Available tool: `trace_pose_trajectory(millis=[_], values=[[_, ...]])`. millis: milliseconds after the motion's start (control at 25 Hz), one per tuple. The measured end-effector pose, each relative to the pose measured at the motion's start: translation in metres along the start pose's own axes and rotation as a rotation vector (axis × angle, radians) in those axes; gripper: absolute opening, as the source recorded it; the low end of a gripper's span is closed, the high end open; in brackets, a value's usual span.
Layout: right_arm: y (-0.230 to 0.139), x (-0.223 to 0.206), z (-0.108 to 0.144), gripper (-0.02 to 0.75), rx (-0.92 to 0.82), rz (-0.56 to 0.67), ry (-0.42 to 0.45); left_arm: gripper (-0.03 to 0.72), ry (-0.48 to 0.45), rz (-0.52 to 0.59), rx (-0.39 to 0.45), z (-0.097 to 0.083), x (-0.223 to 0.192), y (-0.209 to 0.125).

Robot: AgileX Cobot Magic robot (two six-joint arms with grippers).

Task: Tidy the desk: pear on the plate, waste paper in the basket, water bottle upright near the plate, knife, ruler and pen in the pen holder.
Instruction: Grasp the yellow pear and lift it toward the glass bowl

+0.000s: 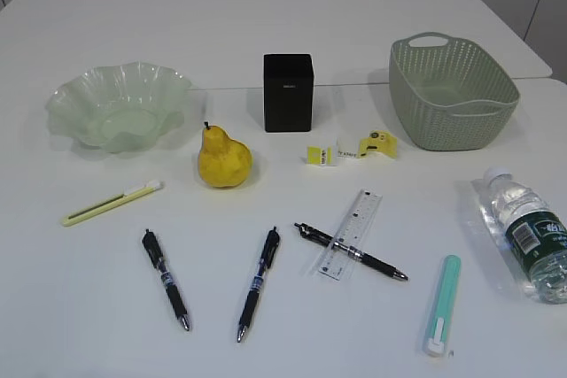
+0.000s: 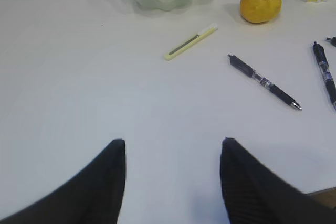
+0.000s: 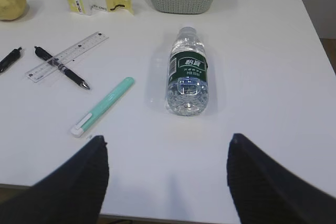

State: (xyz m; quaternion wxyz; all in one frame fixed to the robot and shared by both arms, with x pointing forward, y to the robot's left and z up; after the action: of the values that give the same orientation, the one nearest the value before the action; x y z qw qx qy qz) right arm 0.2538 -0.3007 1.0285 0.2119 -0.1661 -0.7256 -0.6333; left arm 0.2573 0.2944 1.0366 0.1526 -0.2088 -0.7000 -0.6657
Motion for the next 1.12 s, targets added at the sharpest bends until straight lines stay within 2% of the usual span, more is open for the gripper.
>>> trace_pose_trajectory(millis=[1120], values=[[0.0000, 0.0000, 0.0004, 0.554, -0.002, 0.000, 0.003, 0.402, 0.000, 0.000, 0.000, 0.0000, 0.0000, 0.0000]])
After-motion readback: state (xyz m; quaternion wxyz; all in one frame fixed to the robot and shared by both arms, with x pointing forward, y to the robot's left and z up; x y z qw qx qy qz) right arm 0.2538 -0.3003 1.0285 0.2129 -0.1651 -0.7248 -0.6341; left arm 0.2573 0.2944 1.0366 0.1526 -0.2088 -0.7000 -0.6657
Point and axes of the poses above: a point on each arm's last joint axis where the gripper is mounted, x pointing back along that axis away from the gripper, z along the wrist's bending axis when the last joint is at zero, y = z × x, the point moved 3 cm from there along -x, pointing out along that axis toward the gripper, and after that the axes turned 4 degrees about x, right-handed, at the moved point
